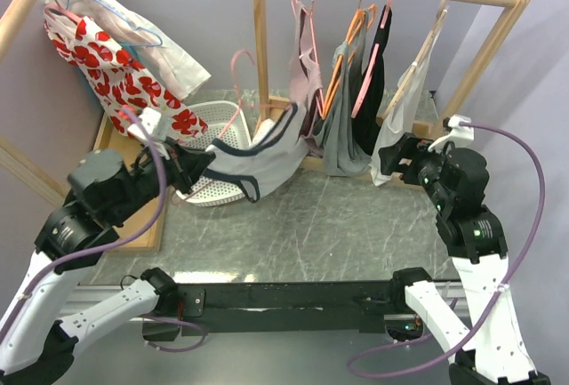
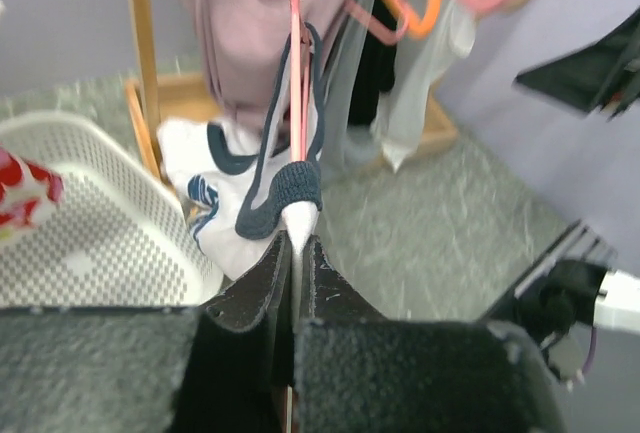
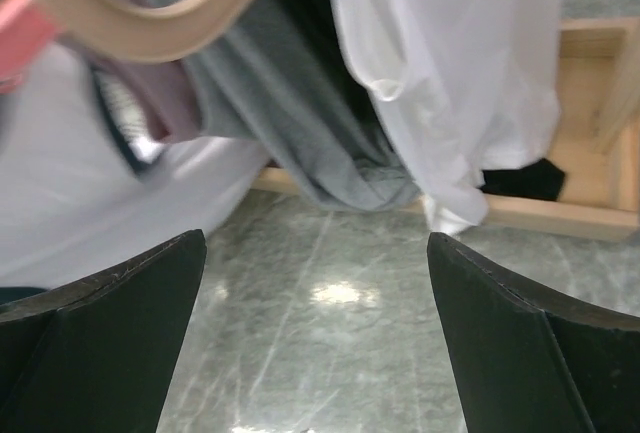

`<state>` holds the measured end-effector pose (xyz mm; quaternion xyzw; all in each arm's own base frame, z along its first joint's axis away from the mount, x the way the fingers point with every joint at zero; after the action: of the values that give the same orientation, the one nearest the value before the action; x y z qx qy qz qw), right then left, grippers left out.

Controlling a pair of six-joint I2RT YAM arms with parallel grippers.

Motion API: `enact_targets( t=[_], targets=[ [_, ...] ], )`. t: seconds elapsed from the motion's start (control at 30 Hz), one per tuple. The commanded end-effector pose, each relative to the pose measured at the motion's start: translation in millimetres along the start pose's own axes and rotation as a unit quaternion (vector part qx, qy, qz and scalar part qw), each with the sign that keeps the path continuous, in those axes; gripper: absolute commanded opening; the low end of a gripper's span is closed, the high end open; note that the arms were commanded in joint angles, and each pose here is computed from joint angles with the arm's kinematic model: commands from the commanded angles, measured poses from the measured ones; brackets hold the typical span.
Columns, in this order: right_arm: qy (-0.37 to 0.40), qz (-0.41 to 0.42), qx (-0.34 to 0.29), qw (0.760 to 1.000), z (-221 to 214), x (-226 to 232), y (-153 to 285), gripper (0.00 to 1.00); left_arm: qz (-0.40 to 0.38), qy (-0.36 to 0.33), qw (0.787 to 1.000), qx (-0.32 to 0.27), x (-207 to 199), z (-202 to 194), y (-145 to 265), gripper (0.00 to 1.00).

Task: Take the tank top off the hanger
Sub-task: Pick up the hanger from the clothesline, then remove the tank top from the hanger.

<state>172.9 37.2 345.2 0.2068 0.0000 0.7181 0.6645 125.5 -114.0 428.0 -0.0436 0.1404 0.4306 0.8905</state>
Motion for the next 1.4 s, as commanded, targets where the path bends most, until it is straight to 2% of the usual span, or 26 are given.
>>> enact_targets(
  t=[0.0, 0.13, 0.3, 0.5, 0.73, 0.87, 1.07, 1.1, 1.13, 1.23, 1.3, 1.37],
  targets=[
    [-0.013, 0.083, -0.046, 0.995, 12, 17, 23, 1.00, -0.018, 0.006, 0.999, 0.051, -5, -7, 0, 0.01],
    [-0.018, 0.129, -0.030, 0.991, 6, 26, 22, 1.00, -0.021, 0.023, 0.997, 0.069, -2, -26, -8, 0.01],
    [-0.036, 0.188, 0.032, 0.981, -26, 31, 10, 0.98, -0.063, 0.037, 0.995, 0.065, -8, -35, -11, 0.01],
    [-0.066, 0.259, 0.070, 0.961, -50, 40, -8, 0.90, -0.092, 0.039, 0.990, 0.096, -12, -44, -11, 0.01],
    [-0.093, 0.278, 0.087, 0.952, -55, 52, -25, 0.86, -0.166, 0.060, 0.981, 0.077, -24, -51, -7, 0.01],
    [-0.121, 0.286, 0.100, 0.945, -70, 61, -37, 0.85, -0.175, 0.072, 0.978, 0.085, -26, -57, -8, 0.01],
    [-0.112, 0.274, 0.141, 0.945, -86, 81, -55, 0.81, -0.183, 0.074, 0.978, 0.072, -27, -54, -9, 0.01],
    [-0.112, 0.269, 0.142, 0.946, -88, 83, -57, 0.79, -0.181, 0.073, 0.978, 0.071, -27, -53, -10, 0.01],
    [-0.113, 0.268, 0.145, 0.946, -89, 85, -59, 0.61, -0.179, 0.073, 0.979, 0.072, -26, -54, -10, 0.01],
    [-0.111, 0.246, 0.135, 0.953, -88, 82, -61, 0.40, -0.169, 0.074, 0.980, 0.071, -25, -54, -9, 0.01],
    [-0.104, 0.235, 0.130, 0.958, -87, 79, -62, 0.40, -0.166, 0.076, 0.981, 0.067, -24, -55, -9, 0.01],
    [-0.101, 0.225, 0.130, 0.960, -87, 79, -65, 0.33, -0.168, 0.078, 0.981, 0.063, -24, -55, -8, 0.01]
  ],
)
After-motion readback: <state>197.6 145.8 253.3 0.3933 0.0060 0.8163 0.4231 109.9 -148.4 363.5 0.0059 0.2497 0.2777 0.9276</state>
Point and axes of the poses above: each gripper's point midway between its finger pads, its own y axis back along the fingers, its own x axis along the line the jaws close on, z = x × y, the point moved 8 cm from there along y, back along the fingers, and after that the axes turned 1 degree about y, right-handed, at the moved point
